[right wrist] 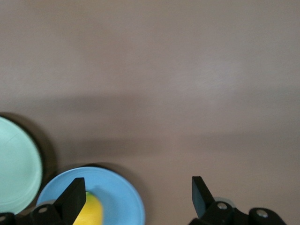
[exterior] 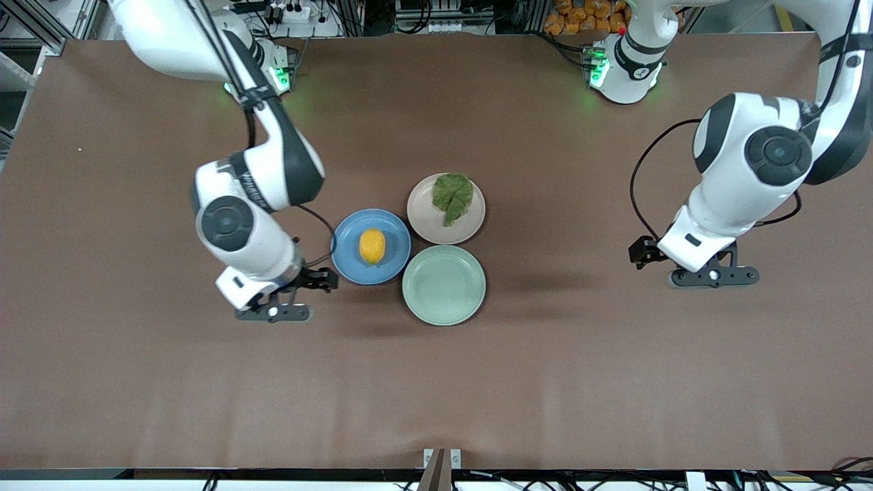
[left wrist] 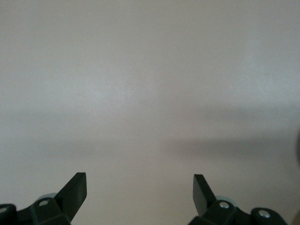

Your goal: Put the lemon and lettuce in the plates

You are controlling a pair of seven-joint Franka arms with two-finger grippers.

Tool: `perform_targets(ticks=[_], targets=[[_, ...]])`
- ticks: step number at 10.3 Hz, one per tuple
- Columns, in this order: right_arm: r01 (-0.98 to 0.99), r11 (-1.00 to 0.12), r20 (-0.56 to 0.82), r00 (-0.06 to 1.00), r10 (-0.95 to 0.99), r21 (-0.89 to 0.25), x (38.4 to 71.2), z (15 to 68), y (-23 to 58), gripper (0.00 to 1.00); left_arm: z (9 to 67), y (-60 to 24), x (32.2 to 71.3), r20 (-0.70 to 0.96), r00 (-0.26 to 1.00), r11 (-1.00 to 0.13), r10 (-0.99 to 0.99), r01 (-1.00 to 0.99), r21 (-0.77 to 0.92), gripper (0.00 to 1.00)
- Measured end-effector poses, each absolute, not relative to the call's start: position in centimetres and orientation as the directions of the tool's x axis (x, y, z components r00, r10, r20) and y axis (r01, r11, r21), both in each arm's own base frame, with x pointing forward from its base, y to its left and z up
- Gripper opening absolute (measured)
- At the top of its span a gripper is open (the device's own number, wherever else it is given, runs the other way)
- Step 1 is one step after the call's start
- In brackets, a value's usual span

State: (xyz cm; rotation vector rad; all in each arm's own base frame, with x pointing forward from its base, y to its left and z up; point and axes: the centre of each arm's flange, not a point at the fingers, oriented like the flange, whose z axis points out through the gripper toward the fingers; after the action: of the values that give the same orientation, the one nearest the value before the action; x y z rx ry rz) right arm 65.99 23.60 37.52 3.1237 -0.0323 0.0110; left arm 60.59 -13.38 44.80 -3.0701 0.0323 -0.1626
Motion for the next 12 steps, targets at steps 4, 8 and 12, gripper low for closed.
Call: perform_targets(ticks=[4, 8, 12], targets=[[-0.031, -0.999, -0.042, 0.999, -0.033, 0.032, 67.6, 40.3, 12.2, 1.00, 50.9, -12.7, 58.1, 0.098, 0.995, -0.999, -0.022, -0.017, -0.051, 1.00], [-0.139, -0.990, -0.056, 0.988, -0.141, 0.039, 66.9, 44.3, 1.3, 1.00, 58.3, -11.9, 55.9, 0.033, 0.999, -1.000, -0.007, -0.008, 0.010, 1.00], [-0.145, -0.989, -0.074, 0.986, -0.146, 0.022, 62.2, 45.5, 0.5, 1.00, 61.6, -10.6, 55.5, 0.026, 0.999, -1.000, 0.017, 0.017, 0.022, 1.00]])
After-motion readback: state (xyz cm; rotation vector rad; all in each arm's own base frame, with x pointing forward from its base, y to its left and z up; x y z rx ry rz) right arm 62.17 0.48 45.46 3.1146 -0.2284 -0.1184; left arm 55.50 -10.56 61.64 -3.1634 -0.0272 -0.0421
